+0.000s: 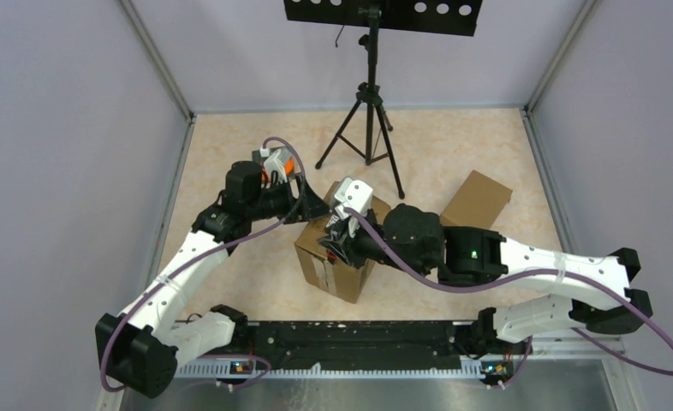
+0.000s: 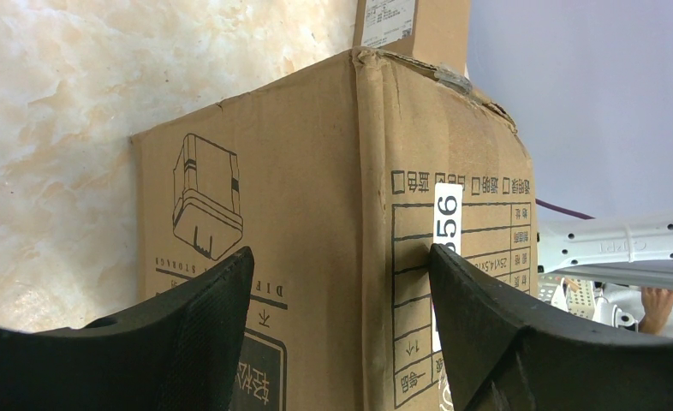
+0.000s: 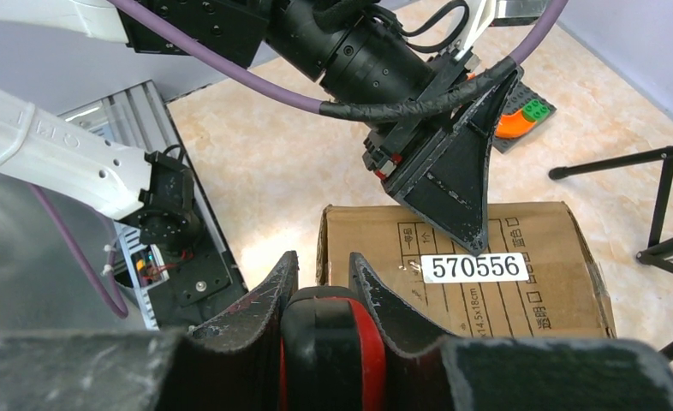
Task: Unpack the express box
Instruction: Cut the express box at the center of the board.
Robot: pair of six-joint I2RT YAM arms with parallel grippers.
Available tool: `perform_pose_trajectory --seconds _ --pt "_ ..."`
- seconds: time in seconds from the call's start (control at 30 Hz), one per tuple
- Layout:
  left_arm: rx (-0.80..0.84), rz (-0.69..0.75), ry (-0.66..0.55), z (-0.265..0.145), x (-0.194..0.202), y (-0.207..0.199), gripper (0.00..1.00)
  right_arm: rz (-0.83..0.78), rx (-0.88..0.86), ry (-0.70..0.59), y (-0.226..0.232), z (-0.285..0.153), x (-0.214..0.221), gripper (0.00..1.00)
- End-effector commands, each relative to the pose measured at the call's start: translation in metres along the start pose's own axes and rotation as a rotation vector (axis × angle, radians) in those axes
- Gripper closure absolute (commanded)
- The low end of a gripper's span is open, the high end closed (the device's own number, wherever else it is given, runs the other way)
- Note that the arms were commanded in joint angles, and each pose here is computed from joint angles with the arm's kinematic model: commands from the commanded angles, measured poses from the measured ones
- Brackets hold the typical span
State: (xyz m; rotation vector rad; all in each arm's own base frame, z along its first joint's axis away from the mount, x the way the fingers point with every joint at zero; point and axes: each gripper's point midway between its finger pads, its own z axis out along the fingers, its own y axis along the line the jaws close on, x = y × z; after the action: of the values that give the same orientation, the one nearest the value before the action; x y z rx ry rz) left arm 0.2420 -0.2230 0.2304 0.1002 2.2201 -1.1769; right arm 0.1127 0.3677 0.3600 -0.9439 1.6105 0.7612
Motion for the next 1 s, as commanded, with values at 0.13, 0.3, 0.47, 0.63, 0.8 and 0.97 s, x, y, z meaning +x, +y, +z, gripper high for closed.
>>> perform_pose_trajectory --seconds 0.13,0.3,0.47,0.63,0.8,0.97 --pt "-0.089 -0.019 0.027 0.002 0.011 0.023 0.23 0.034 0.03 -0.147 -0.013 -0.017 -0.043 1.0" --pt "-0.091 -0.018 0.026 0.001 0.011 0.024 0.23 0.031 0.034 -0.154 -0.014 -0.016 -0.045 1.0" --pt "-0.089 -0.018 0.027 0.002 0.011 0.023 0.23 0.034 0.022 -0.129 -0.011 -0.011 -0.035 1.0" --pt "-0.087 -0.019 0.028 0.002 0.012 0.023 0.23 0.043 0.017 -0.117 -0.011 -0.008 -0.028 1.0" --pt "-0.087 -0.019 0.027 0.001 0.012 0.024 0.23 0.049 0.013 -0.101 -0.01 -0.005 -0.022 1.0" --pt "-0.089 -0.019 0.028 0.002 0.012 0.024 0.23 0.067 0.002 -0.105 -0.01 -0.006 -0.022 1.0"
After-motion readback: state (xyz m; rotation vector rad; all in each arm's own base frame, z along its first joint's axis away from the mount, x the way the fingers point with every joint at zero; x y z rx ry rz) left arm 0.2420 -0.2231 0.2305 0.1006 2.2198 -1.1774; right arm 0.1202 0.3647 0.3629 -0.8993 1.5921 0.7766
